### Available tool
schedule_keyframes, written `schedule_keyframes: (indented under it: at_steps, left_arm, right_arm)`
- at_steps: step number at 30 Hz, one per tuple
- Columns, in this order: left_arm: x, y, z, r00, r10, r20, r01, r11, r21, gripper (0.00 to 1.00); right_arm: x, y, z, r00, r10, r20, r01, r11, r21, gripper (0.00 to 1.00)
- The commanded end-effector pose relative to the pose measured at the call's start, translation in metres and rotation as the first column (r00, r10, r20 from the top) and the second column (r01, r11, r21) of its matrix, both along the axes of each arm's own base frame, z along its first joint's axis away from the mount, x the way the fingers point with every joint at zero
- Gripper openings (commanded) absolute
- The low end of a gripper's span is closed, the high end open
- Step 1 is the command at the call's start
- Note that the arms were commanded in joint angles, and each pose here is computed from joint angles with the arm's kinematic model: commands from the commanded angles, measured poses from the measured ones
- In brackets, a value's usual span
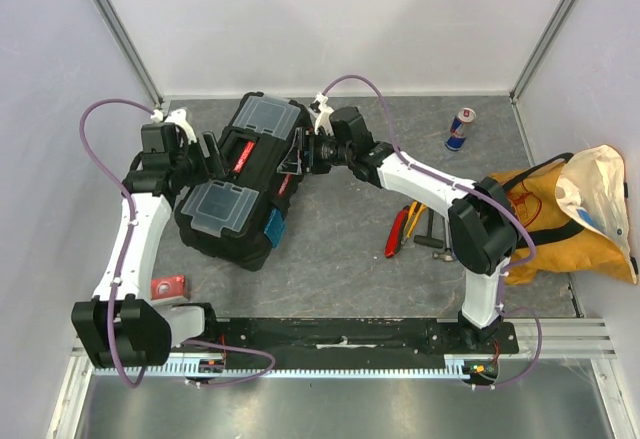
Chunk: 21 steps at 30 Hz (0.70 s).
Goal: Pack the tool kit
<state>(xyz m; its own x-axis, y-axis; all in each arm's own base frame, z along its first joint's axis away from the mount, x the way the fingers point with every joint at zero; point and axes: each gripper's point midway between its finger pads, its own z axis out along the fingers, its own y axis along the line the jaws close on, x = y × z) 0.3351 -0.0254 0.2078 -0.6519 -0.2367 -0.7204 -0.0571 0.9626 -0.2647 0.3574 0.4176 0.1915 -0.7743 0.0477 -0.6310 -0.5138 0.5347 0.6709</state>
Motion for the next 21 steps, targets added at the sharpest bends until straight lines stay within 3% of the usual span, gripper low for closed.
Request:
schedule_keyframes:
  at_steps: [1,7,15,21]
  left_arm:
    - [-0.017,-0.078,-0.017,0.974,-0.215,-0.075,0.174,0.915,-0.364,0.83]
    - [-0.009,-0.105,-0.017,0.963,-0.266,-0.048,0.199,0.816,-0.542,0.77]
    - [0.014,-0.110,-0.016,0.960,-0.277,-0.028,0.213,0.794,-0.569,0.77]
    - [0.036,-0.109,-0.009,0.969,-0.243,-0.038,0.175,0.791,-0.586,0.75]
  right_arm:
    - [0.030,0.015,0.015,0.997,-0.061,0.056,0.058,0.997,0.055,0.70]
    - [0.079,-0.014,0.001,0.981,-0.188,0.043,0.187,0.982,0.035,0.66]
    - [0.128,-0.043,0.002,0.954,-0.287,0.093,0.285,0.958,0.029,0.70]
    - [0.147,-0.087,0.012,0.890,-0.452,0.056,0.453,0.892,-0.011,0.75]
